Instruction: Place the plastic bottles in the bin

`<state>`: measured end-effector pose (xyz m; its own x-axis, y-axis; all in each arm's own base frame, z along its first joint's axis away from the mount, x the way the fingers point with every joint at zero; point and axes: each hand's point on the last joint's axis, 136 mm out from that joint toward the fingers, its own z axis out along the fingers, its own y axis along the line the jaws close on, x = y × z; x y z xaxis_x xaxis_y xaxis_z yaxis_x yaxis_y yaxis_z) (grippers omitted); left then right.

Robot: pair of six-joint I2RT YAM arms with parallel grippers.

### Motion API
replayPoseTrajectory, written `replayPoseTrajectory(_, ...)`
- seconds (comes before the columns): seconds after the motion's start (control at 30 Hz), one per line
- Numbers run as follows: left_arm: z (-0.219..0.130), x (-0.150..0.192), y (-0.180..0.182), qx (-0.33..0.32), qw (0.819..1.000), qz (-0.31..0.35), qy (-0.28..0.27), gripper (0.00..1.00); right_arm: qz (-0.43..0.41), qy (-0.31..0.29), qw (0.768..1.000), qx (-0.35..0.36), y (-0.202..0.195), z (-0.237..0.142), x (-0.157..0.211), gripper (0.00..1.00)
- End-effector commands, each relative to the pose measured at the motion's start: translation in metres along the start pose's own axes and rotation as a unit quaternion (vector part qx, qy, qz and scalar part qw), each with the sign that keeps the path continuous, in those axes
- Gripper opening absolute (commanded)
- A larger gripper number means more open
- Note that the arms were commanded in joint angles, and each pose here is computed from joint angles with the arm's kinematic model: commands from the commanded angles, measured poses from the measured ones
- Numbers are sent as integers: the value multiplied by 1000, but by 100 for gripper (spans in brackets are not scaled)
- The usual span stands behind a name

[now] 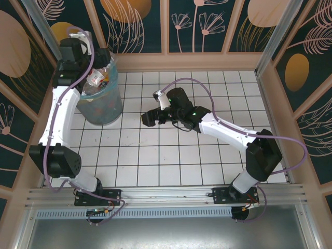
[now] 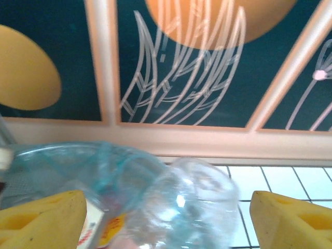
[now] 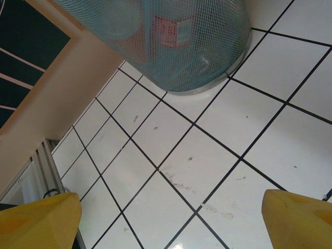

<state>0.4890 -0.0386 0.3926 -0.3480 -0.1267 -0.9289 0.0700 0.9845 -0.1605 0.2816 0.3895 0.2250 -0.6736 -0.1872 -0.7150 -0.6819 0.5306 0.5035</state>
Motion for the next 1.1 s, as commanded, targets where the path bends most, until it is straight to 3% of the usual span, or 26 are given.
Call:
replayPoseTrajectory(0.0,14,20,-5,-5,999,31,41,83,6,2,1000,-14,6,8,2,90)
replayPoseTrajectory(0.13,28,49,26,-85,992,47,84,82,4,4,1000,-9,5,7,4,90)
replayPoseTrajectory(0.27,21,53,48,-147,986,40,73,75,5,7,1000,-8,5,7,5,90)
replayPoseTrajectory(0.4,12,49,53,-166,984,24,60,68,7,9,1000,-9,5,9,7,90)
replayPoseTrajectory(0.6,8,60,60,-181,982,11,62,66,6,10,1000,-7,4,9,8,90)
replayPoseTrajectory(0.83,18,80,63,-170,983,9,71,82,9,20,1000,-8,3,12,14,90)
replayPoseTrajectory(0.93,12,58,50,-138,990,3,38,87,7,17,1000,-5,3,9,12,90)
replayPoseTrajectory(1.07,-13,-1,33,-110,994,-2,-28,94,-1,-3,1000,1,6,1,-1,91)
